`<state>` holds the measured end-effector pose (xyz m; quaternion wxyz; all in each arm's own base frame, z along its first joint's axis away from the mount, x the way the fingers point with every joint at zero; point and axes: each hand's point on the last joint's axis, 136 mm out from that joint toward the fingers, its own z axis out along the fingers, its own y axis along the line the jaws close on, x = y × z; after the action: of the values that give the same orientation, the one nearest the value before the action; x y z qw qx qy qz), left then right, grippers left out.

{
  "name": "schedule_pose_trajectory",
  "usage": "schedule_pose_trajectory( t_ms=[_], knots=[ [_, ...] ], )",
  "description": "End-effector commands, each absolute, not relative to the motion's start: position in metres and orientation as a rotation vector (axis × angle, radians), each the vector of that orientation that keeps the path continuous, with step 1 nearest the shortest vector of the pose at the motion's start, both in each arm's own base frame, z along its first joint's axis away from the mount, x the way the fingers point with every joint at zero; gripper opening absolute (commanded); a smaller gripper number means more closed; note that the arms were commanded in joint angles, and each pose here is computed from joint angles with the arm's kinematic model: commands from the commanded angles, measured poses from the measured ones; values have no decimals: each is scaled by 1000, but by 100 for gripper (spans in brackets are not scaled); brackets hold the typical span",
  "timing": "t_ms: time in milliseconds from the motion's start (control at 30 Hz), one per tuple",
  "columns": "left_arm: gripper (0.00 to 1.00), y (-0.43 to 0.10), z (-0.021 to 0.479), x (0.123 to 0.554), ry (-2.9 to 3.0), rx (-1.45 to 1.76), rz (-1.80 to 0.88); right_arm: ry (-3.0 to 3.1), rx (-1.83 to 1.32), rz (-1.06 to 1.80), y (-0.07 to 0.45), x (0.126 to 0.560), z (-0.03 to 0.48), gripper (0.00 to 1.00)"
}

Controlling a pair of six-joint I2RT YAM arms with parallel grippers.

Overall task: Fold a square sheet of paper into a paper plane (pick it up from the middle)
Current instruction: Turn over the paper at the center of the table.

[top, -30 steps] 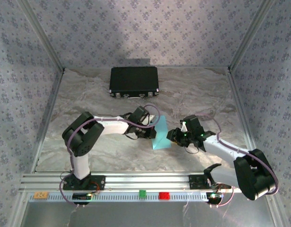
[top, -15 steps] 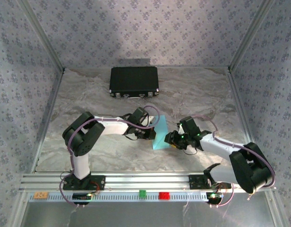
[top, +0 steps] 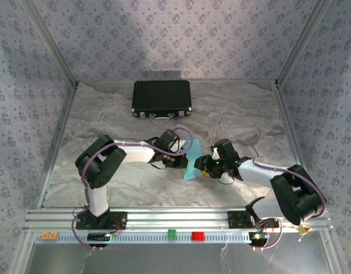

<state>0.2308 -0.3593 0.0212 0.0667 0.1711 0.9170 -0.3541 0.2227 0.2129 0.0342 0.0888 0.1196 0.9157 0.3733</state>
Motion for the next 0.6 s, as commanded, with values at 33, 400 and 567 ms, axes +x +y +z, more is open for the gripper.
schedule_pose_trajectory(
  t_ms=[33, 400, 567],
  knots=[
    [3, -349, 4, 223, 2819, 531, -1023, 2682, 355, 1183, 222, 236, 43, 52],
    [3, -351, 7, 222, 2814, 524, -1039, 2653, 335, 1189, 219, 256, 49, 51],
    [3, -352, 7, 223, 2810, 520, -1044, 2622, 310, 1229, 217, 263, 53, 50]
  ],
)
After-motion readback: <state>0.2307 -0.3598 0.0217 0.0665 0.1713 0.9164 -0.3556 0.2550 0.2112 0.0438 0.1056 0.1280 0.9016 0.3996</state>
